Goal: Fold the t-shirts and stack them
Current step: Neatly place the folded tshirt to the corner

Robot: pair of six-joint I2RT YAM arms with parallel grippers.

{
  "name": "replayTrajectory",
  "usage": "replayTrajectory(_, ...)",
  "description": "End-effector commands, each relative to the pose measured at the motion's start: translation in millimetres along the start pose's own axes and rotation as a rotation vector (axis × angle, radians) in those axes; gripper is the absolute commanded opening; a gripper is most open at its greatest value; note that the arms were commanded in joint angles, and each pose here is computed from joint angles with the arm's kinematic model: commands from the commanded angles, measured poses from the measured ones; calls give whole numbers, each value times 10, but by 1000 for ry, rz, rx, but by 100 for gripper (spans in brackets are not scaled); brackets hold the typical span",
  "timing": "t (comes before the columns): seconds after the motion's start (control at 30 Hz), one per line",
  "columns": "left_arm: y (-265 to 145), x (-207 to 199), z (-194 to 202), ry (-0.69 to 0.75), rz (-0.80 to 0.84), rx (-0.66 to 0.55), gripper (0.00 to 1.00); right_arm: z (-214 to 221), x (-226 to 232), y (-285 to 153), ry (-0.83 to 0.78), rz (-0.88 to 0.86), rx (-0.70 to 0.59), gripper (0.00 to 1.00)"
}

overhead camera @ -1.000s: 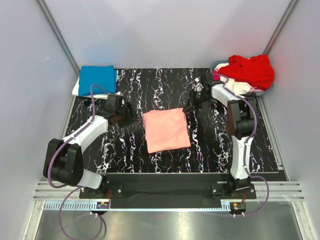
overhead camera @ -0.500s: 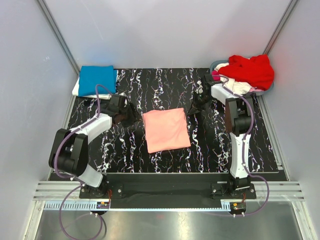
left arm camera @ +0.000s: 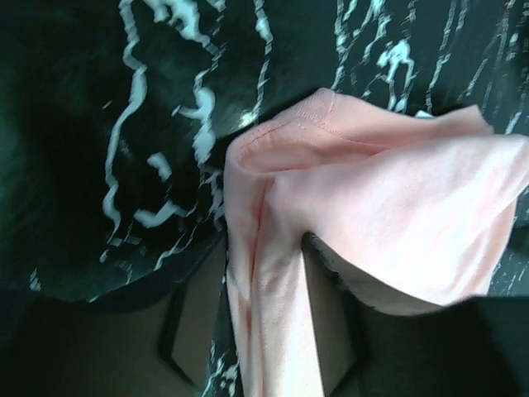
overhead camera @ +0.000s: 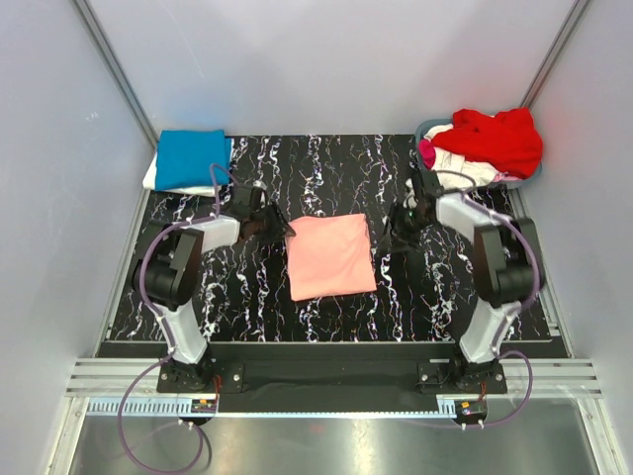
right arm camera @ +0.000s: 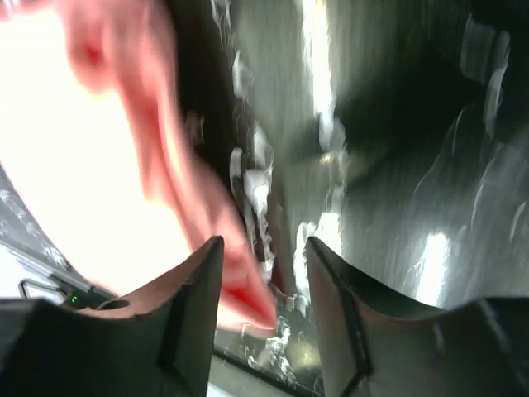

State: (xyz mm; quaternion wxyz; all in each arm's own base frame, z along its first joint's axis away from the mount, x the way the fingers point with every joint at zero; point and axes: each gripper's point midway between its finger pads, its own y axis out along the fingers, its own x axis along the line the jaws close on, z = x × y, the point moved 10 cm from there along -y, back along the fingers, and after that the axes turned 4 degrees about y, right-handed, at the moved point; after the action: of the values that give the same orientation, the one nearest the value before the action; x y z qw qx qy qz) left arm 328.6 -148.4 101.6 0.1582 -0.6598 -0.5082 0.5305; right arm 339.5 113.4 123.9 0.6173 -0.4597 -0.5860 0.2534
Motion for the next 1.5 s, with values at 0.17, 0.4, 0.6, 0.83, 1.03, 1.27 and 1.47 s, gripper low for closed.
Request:
replayTrajectory(0.17,255,64,229,22,97,58,14,1127,429,-255,-77,-251,-53,56)
replayTrajectory(0.4,-13,-124,-59,124,37,6,0,1880,486,-185,-56,-446,-92,56)
replayTrajectory(0.6,-473,-246,-568,212,-172,-85,0,2011,324,-215,-11,-463,-280,56)
replayTrajectory(0.83,-807,-235,-956,247,-357,-233,0,1994,335,-132,-22,-428,-242,56)
replayTrajectory(1.03,-1093,-126,-1505,273,-437,-199,0,1996,328,-128,-29,-434,-243,56)
replayTrajectory(1.27,-1303,-83,-2123,343,-504,-407,0,1980,341,-68,-35,-413,-222,56)
replayTrajectory(1.47,-1350,-28,-2582,383,-544,-498,0,1982,341,-96,-42,-429,-239,56)
